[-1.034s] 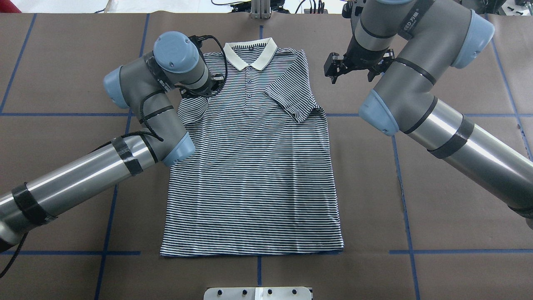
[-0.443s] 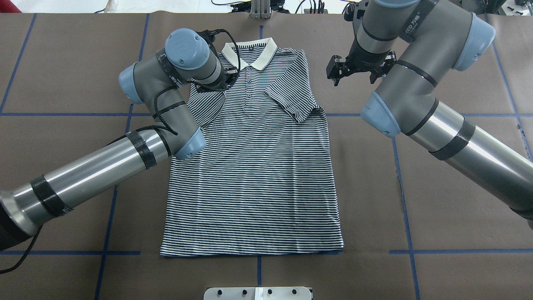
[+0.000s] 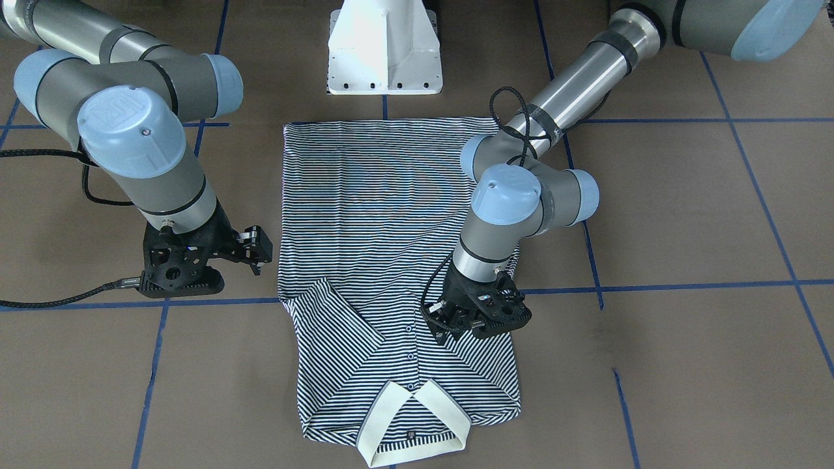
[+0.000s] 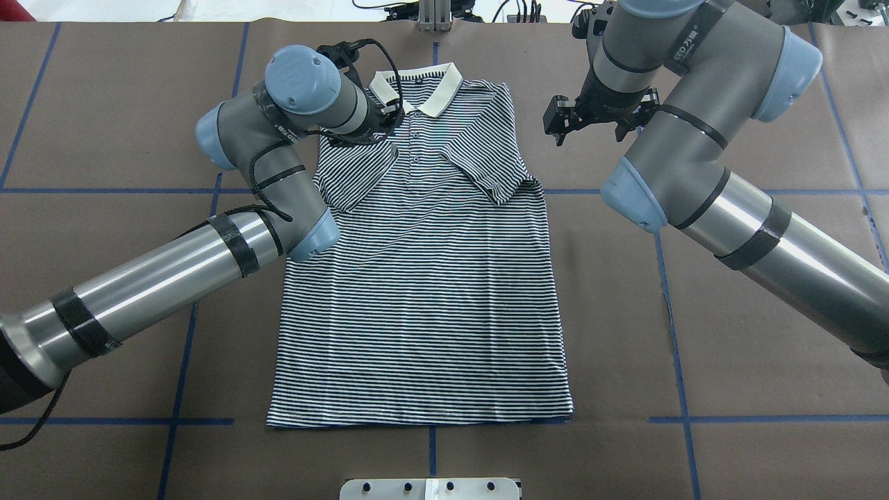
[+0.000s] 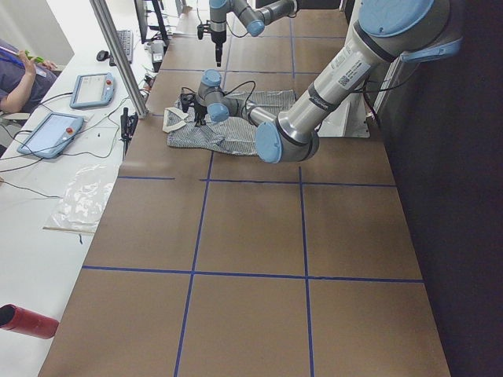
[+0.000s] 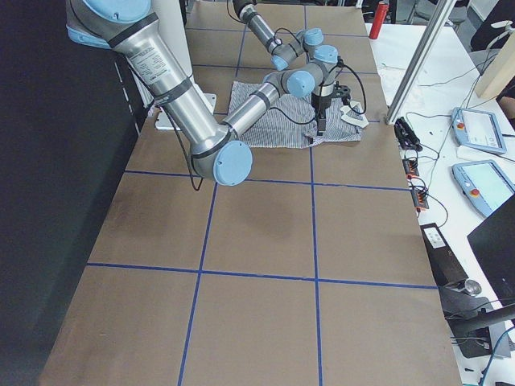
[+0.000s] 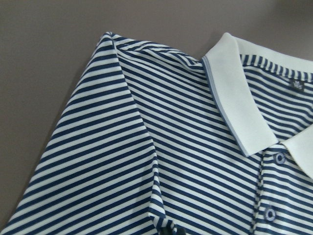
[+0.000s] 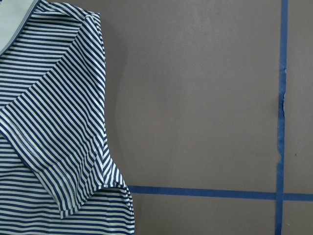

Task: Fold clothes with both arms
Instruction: 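Fold the other sleeve onto the chest with the left gripper, then move the right gripper to the hem corner while the left gripper lowers, then grasp both hem corners nearest the robot with left and right grippers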

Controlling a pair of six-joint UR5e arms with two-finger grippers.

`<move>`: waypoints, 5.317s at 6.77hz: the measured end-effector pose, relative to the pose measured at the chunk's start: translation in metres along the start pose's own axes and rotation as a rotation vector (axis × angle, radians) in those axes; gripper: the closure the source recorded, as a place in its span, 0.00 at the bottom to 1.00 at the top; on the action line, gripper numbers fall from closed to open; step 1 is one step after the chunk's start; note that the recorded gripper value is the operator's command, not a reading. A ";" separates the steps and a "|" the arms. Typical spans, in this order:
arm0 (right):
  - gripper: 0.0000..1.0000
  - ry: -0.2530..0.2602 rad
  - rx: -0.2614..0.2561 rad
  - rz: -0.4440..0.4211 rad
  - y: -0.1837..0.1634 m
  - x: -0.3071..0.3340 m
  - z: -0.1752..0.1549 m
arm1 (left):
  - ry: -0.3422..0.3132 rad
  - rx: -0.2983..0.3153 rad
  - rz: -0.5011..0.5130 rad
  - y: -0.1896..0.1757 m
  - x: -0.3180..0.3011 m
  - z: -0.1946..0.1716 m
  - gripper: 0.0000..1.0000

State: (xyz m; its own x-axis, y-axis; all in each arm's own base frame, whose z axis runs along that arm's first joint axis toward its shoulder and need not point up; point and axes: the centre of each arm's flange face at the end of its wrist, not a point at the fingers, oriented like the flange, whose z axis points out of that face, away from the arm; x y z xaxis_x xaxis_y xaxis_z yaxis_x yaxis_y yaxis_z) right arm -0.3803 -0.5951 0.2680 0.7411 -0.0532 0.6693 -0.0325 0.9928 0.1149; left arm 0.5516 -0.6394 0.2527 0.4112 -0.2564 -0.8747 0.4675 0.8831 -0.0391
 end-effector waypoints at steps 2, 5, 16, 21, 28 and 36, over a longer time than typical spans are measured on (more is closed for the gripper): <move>0.00 -0.045 0.025 -0.011 0.005 0.017 0.021 | 0.023 -0.021 0.039 0.000 0.001 -0.005 0.00; 0.00 -0.102 0.019 0.142 0.076 0.007 0.041 | -0.030 -0.115 0.184 0.023 -0.060 -0.061 0.00; 0.86 -0.068 0.025 0.313 0.388 -0.054 0.109 | -0.035 -0.131 0.322 0.054 -0.118 -0.162 0.00; 1.00 -0.069 -0.053 0.313 0.394 -0.055 0.104 | -0.031 -0.132 0.317 0.055 -0.115 -0.163 0.00; 1.00 -0.089 -0.022 0.340 0.372 -0.053 0.087 | -0.066 -0.149 0.168 0.080 -0.157 -0.171 0.00; 1.00 -0.160 -0.008 0.353 0.355 -0.067 0.056 | -0.312 -0.232 -0.132 0.355 -0.216 -0.163 0.19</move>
State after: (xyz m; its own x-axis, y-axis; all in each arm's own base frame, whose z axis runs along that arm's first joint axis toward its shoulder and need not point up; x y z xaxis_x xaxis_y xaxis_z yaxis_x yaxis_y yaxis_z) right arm -0.4794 -0.2448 0.3049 0.5713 0.2762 0.7728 -0.2609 0.9539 -0.1481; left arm 0.5010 -0.2064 0.3488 0.5938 -0.4488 -0.6678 0.3578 0.8907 -0.2804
